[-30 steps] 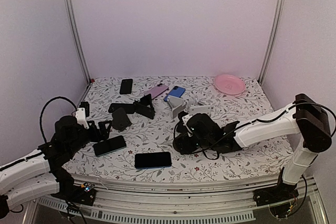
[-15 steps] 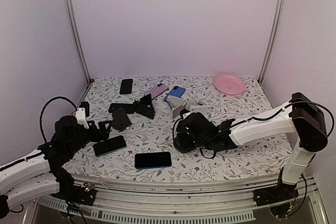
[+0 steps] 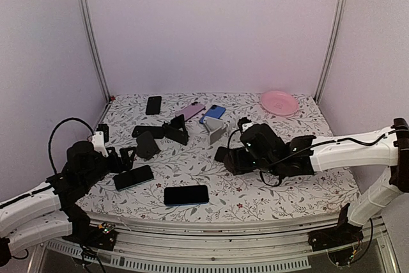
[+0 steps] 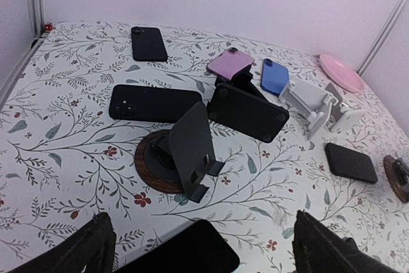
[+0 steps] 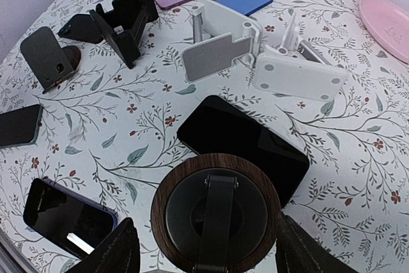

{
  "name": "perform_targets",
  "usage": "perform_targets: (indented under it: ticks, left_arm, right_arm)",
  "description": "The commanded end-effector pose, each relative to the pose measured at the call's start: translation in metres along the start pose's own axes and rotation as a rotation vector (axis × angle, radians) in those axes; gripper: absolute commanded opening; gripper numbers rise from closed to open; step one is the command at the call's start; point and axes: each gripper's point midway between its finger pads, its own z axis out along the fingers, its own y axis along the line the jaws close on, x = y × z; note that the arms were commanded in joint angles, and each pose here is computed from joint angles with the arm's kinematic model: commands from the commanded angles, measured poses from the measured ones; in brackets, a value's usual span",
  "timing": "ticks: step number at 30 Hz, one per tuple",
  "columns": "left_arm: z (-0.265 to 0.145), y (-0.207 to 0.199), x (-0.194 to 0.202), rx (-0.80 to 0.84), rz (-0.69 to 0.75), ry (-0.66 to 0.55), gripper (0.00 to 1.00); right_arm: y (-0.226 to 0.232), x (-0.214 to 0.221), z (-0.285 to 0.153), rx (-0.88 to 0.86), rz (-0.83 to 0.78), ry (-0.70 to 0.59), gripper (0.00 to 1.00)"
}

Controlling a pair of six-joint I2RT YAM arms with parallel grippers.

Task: Place the phone on the phone stand
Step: Move the phone stand to the center of the board.

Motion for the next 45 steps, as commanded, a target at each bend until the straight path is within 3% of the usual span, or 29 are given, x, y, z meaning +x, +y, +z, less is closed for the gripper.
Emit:
perform_targets:
  ticks: [1, 11, 19, 31, 37, 45]
  left_arm:
    - [0.0, -0.004, -0.002, 0.016, 0.01, -0.017, 0.97]
    - [0.001, -0.004, -0.002, 0.015, 0.011, -0.012, 0.97]
    - [0.001, -0.004, -0.001, 0.014, 0.012, -0.01, 0.96]
    - [0.001, -0.004, -0.001, 0.016, 0.013, -0.011, 0.97]
    - [0.001, -0.004, -0.001, 0.016, 0.014, -0.012, 0.97]
    - [0.001, -0.005, -0.001, 0.018, 0.014, -0.012, 0.97]
  right_arm:
    - [-0.052, -0.003, -0.016, 0.109, 0.048, -0.023, 0.48]
    - [-0.146, 0.008, -0.011, 0.203, 0.174, -0.024, 0.48]
    - [-0.162, 0.026, 0.006, 0.217, 0.121, 0.034, 0.48]
    - [-0.184, 0.057, 0.006, 0.267, 0.205, 0.091, 0.51]
    - [-0.178, 0.057, 0.008, 0.232, 0.194, 0.093, 0.57]
    - [-0.179, 0.054, -0.001, 0.23, 0.212, 0.089, 0.78]
